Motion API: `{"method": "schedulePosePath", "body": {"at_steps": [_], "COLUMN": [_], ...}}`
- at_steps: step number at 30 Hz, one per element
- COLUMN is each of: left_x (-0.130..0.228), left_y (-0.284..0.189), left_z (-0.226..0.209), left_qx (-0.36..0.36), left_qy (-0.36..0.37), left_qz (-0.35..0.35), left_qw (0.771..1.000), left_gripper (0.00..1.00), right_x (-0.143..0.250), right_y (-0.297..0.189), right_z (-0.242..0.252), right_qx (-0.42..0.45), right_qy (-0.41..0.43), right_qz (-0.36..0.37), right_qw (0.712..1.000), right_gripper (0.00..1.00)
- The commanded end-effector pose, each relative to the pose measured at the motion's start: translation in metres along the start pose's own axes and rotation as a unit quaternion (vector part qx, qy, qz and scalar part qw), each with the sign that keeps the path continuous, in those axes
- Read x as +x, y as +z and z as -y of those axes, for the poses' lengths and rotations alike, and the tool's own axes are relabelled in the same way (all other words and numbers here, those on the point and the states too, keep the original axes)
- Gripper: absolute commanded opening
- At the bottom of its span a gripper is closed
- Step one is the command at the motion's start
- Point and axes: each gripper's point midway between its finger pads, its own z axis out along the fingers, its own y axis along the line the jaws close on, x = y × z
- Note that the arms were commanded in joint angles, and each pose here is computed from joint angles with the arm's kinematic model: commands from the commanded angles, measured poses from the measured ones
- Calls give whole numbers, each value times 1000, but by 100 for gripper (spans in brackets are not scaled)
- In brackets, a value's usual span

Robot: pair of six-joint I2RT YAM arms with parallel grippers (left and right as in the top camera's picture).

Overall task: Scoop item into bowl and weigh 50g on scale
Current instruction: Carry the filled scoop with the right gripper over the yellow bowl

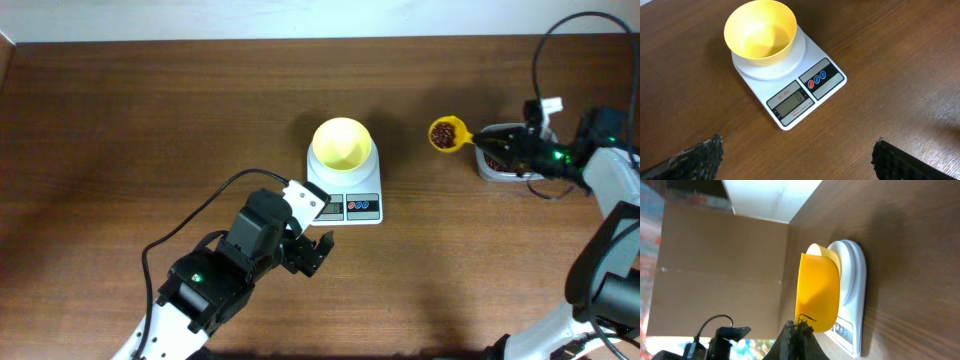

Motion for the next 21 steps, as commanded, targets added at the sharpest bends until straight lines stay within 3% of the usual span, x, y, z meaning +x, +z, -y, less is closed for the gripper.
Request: {"method": "schedulePosePath", "body": {"at_steps": [1,21], "left_x": [3,5], "left_y": [2,2], "left_z": [2,3], "left_qx": [5,5], "left_qy": [11,11], "left_qz": [-4,-8], "left_qw": [1000,1000], "left_gripper": [99,99], "right_x": [3,23], "right_y": [23,126], "right_z": [-8,-38], "right_qx": [-23,-10], "right_qy": [20,-24], "right_qz": [-25,-97], "right_qw": [999,995], "right_gripper": [4,4]}}
